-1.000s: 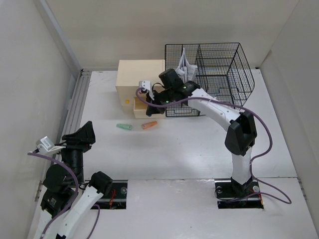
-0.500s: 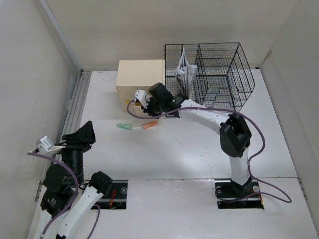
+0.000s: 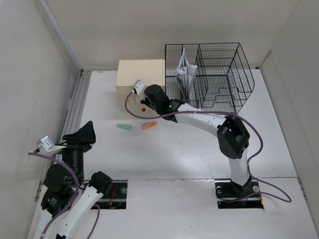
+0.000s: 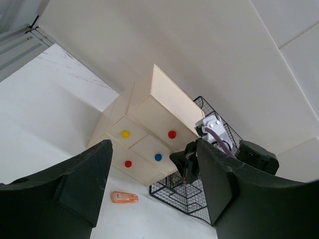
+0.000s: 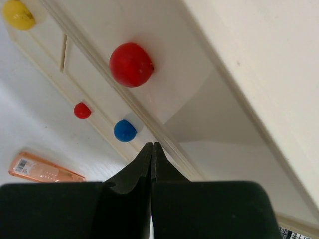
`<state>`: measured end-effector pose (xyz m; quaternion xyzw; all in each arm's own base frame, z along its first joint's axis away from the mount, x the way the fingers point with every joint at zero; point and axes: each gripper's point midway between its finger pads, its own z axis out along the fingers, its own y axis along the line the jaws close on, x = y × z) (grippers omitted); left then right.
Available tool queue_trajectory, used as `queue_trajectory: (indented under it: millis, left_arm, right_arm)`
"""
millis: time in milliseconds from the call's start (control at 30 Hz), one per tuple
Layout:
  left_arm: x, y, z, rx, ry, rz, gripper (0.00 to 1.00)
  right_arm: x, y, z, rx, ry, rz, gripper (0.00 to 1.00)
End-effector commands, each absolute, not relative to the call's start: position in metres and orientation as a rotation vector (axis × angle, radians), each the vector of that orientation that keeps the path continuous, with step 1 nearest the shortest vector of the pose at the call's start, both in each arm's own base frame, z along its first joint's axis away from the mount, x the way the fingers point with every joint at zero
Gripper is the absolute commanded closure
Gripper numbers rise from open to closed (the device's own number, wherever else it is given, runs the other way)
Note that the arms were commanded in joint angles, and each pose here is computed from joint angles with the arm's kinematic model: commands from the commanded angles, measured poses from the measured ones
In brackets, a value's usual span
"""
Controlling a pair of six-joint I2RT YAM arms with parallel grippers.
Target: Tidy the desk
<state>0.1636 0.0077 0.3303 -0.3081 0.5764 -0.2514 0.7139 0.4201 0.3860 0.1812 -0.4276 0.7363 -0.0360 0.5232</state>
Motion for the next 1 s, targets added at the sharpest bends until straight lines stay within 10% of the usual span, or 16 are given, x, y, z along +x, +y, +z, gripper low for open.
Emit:
queue_trajectory:
  millis: [0, 300, 433, 500, 567, 667, 767, 867, 967]
  left_arm:
    - [0.166, 0.002, 0.335, -0.681, 1.255, -0.607, 0.34]
    - [0.198, -0.06, 0.3, -0.682, 1.348, -0.85, 0.37]
    - [0.226, -0.096, 0.257, -0.703, 1.427, -0.931, 0.62]
    - [0.24, -0.113, 0.245, -0.704, 1.465, -0.962, 0.74]
    - [0.25, -0.126, 0.229, -0.699, 1.515, -0.964, 0.84]
    - [0.274, -0.144, 0.206, -0.687, 1.605, -0.96, 0.84]
    - [0.299, -0.149, 0.192, -0.67, 1.65, -0.989, 0.79]
    - [0.318, -0.152, 0.184, -0.672, 1.682, -0.993, 0.61]
    - [0.336, -0.152, 0.171, -0.67, 1.723, -0.982, 0.46]
  right_arm:
    - [0.435, 0.381, 0.201, -0.902, 1.706, -0.154, 1.0]
    - [0.357, 0.419, 0.229, -1.303, 1.55, 0.304, 1.0]
    - [0.31, 0.424, 0.28, -1.428, 1.381, 0.51, 0.39]
    - [0.319, 0.41, 0.311, -1.345, 1.357, 0.44, 0.35]
    - [0.326, 0.394, 0.334, -1.268, 1.364, 0.434, 0.43]
    - [0.34, 0.368, 0.347, -1.148, 1.44, 0.494, 1.0]
    - [0.343, 0.345, 0.36, -1.118, 1.417, 0.635, 1.0]
    - [0.342, 0.33, 0.361, -1.148, 1.4, 0.763, 0.48]
    - [0.337, 0.323, 0.361, -1.174, 1.386, 0.846, 0.36]
